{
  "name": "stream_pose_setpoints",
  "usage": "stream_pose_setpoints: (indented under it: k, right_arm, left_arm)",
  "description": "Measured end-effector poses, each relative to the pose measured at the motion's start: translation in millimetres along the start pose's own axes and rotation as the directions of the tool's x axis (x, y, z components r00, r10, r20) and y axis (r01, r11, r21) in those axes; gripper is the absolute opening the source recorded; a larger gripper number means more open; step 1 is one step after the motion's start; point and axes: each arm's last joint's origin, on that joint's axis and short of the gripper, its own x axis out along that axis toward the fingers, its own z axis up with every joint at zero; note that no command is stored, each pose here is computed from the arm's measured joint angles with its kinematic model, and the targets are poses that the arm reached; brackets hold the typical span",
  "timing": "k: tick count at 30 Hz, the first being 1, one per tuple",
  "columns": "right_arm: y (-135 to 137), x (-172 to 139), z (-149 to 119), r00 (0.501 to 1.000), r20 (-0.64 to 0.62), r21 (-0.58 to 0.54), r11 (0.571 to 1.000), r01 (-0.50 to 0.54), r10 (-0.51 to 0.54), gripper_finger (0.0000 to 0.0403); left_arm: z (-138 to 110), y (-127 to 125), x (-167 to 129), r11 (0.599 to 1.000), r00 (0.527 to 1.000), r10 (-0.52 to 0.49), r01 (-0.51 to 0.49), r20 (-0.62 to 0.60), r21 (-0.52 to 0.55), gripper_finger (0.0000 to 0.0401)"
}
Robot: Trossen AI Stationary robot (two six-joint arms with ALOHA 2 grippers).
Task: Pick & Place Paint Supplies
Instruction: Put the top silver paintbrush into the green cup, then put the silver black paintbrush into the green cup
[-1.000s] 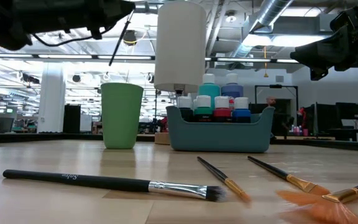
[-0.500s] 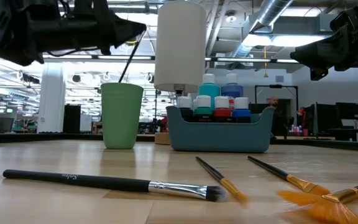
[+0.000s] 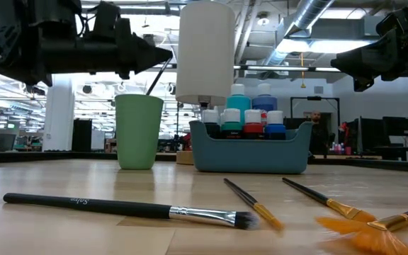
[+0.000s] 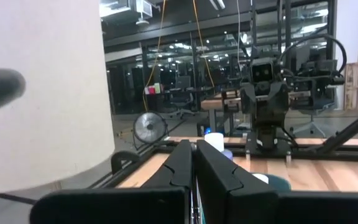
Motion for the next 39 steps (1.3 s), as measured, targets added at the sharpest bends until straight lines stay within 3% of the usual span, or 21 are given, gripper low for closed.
stream_pose_setpoints:
  k: [20, 32, 39]
  right_arm:
    - [0, 0, 0, 1.0, 0.0, 0.0, 1.0, 0.0, 0.0, 0.0098]
    - [0, 0, 0, 1.0, 0.0, 0.0, 1.0, 0.0, 0.0, 0.0098]
    - [0, 0, 0, 1.0, 0.0, 0.0, 1.0, 0.0, 0.0, 0.0098]
  left_arm:
    - [-5, 0, 0, 0.999, 0.999, 0.024, -0.025, -0.033, -0.027, 0.0008]
    - [-5, -1, -1, 0.999, 0.999, 0.02, -0.022, -0.045, -0.041, 0.0095]
    - [18, -12, -8, 0.997, 0.999, -0.04, 0.043, 0.034, -0.066, 0.0119]
